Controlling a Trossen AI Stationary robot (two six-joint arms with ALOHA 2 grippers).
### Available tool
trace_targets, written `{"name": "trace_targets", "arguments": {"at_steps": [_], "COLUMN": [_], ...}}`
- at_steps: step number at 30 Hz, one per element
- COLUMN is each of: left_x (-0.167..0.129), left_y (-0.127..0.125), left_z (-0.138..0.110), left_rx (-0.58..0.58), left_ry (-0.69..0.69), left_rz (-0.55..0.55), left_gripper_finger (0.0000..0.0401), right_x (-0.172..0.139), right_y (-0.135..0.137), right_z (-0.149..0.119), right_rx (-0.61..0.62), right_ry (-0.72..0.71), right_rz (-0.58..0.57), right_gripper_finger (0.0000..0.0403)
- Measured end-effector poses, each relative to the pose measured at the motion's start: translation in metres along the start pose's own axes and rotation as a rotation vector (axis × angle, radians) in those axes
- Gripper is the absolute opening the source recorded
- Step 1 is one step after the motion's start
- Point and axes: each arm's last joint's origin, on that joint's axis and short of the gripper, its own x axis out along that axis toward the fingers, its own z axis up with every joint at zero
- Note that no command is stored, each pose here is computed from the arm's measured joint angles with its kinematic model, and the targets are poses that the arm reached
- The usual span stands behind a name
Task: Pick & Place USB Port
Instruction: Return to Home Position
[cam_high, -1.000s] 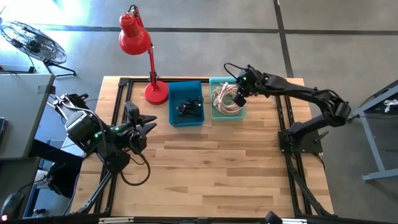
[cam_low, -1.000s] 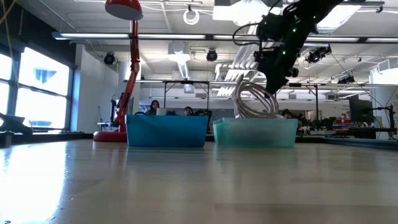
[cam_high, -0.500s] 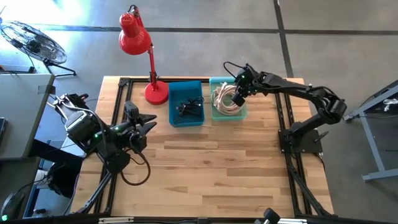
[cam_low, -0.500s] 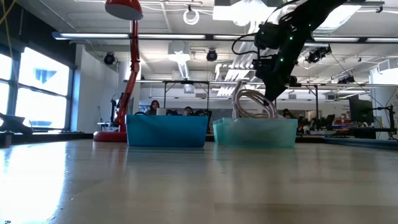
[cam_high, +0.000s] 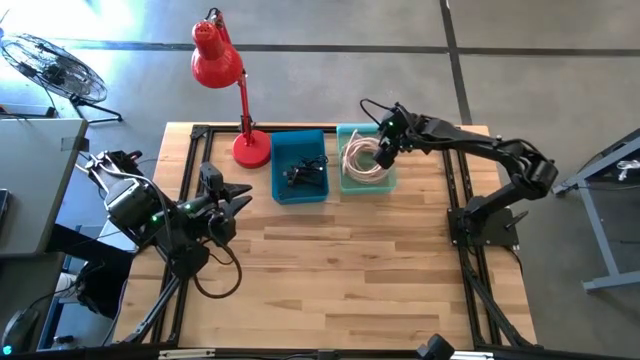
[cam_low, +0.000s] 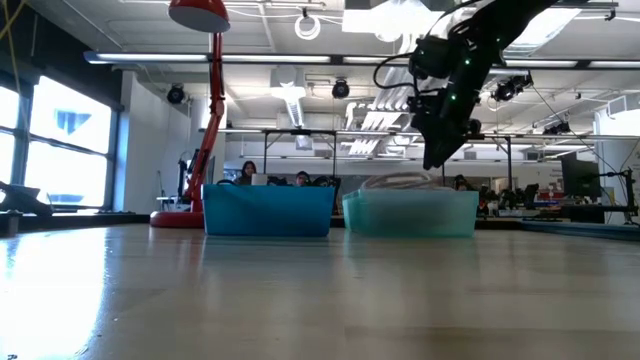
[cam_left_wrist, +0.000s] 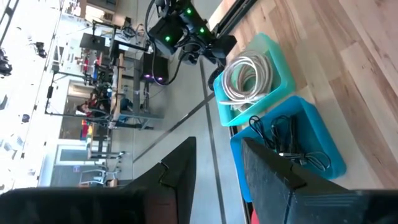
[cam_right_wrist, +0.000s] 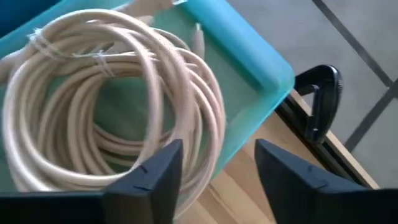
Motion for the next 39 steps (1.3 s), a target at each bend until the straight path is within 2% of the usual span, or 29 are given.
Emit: {"name": "trace_targets", "arguments": {"at_steps": [4, 7, 13, 19, 23, 29, 34, 39], "left_x": [0.000, 0.000, 0.000, 0.000, 0.000, 0.000, -0.001, 0.004], "left_y": [0.000, 0.000, 0.001, 0.001, 0.001, 0.001, 0.009, 0.026], "left_z": [0.000, 0.000, 0.000, 0.000, 0.000, 0.000, -0.007, -0.023], "left_rx": [0.003, 0.013, 0.049, 0.117, 0.187, 0.292, 0.305, 0.232], "left_ry": [0.000, 0.000, 0.004, 0.004, 0.005, 0.008, 0.011, 0.035], "left_rz": [0.000, 0.005, 0.026, 0.021, 0.021, 0.029, 0.030, -0.015], "left_gripper_finger": [0.0124, 0.0124, 0.0124, 0.0124, 0.0124, 0.0124, 0.0124, 0.0096], "right_x": [-0.009, -0.020, -0.059, -0.103, -0.123, -0.140, -0.147, -0.149], "right_y": [-0.002, -0.004, -0.010, -0.015, -0.018, -0.021, -0.022, -0.022], "right_z": [0.001, 0.006, 0.012, 0.005, -0.005, -0.021, -0.032, -0.036], "right_rx": [0.003, 0.015, 0.001, -0.094, -0.163, -0.249, -0.294, -0.324], "right_ry": [-0.025, -0.062, -0.191, -0.339, -0.377, -0.367, -0.340, -0.325], "right_rz": [0.004, 0.009, 0.080, 0.189, 0.241, 0.248, 0.255, 0.296], "right_gripper_finger": [0.0234, 0.0245, 0.0247, 0.0247, 0.0247, 0.0245, 0.0202, 0.0096]}}
